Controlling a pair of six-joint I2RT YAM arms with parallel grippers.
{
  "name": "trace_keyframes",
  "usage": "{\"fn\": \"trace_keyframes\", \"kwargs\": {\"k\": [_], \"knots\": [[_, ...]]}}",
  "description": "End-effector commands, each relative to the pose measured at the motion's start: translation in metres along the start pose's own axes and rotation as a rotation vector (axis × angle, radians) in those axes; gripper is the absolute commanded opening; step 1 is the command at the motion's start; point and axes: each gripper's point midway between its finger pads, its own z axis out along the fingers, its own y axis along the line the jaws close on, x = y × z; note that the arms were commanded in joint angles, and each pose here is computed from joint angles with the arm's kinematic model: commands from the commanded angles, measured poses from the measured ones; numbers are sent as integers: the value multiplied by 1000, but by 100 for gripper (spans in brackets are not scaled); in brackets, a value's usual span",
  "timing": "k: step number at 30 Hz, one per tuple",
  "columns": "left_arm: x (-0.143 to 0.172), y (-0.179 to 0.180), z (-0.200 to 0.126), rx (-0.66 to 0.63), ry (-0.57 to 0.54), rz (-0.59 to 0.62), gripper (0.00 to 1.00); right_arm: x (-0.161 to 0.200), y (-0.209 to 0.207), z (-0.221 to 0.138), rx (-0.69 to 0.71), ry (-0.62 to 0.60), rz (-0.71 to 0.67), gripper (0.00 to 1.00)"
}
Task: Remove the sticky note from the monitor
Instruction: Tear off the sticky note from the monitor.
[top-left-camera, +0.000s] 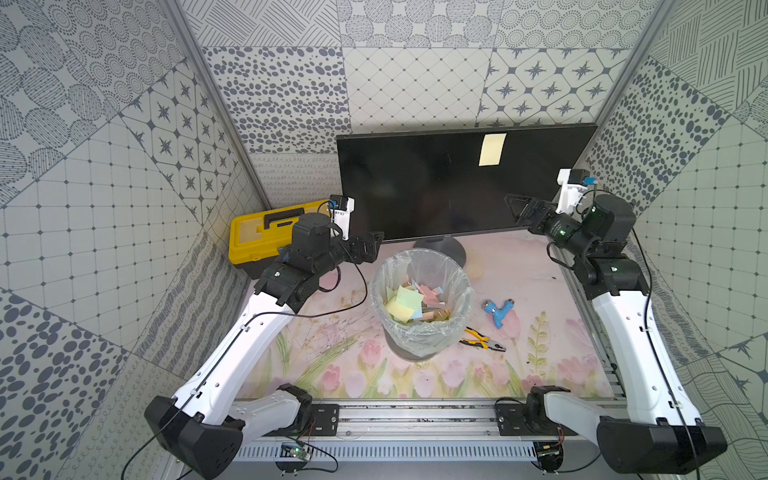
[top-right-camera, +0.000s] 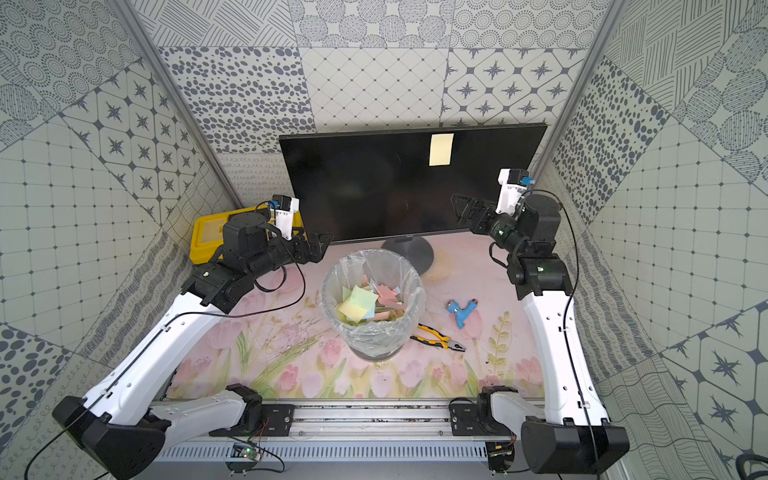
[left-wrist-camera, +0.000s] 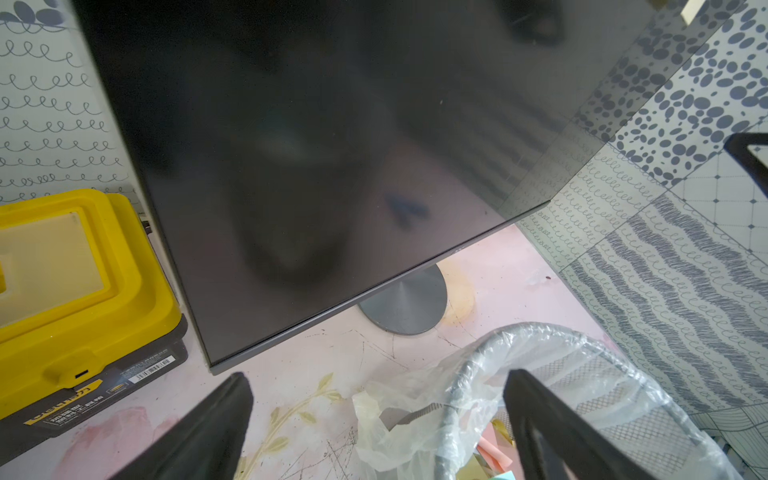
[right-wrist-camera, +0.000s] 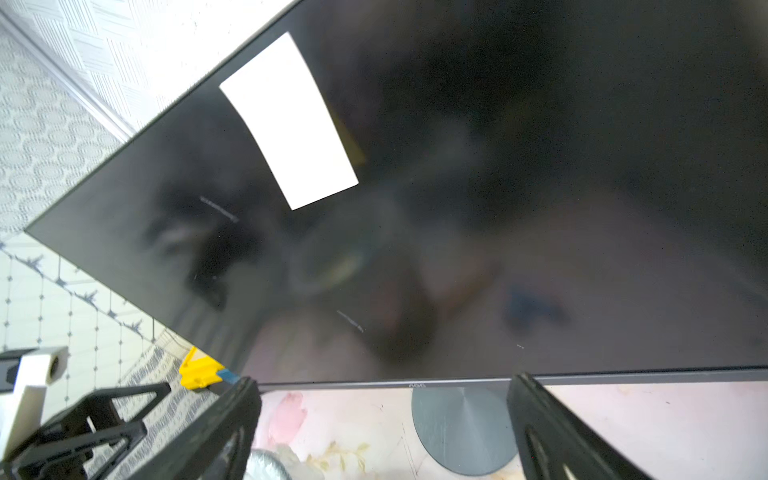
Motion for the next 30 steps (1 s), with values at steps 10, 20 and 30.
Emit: {"fn": "trace_keyframes", "kwargs": {"k": [10,20,30], "knots": [[0,0,15,15,3,-75,99,-9,-27,-5,-148,-72,301,97],[6,-1,21,33,22,-97,99,-31,13,32,-364,-7,359,97],[8,-2,19,39,15,-110,99,-51,36,71,-470,6,365,95]]}}
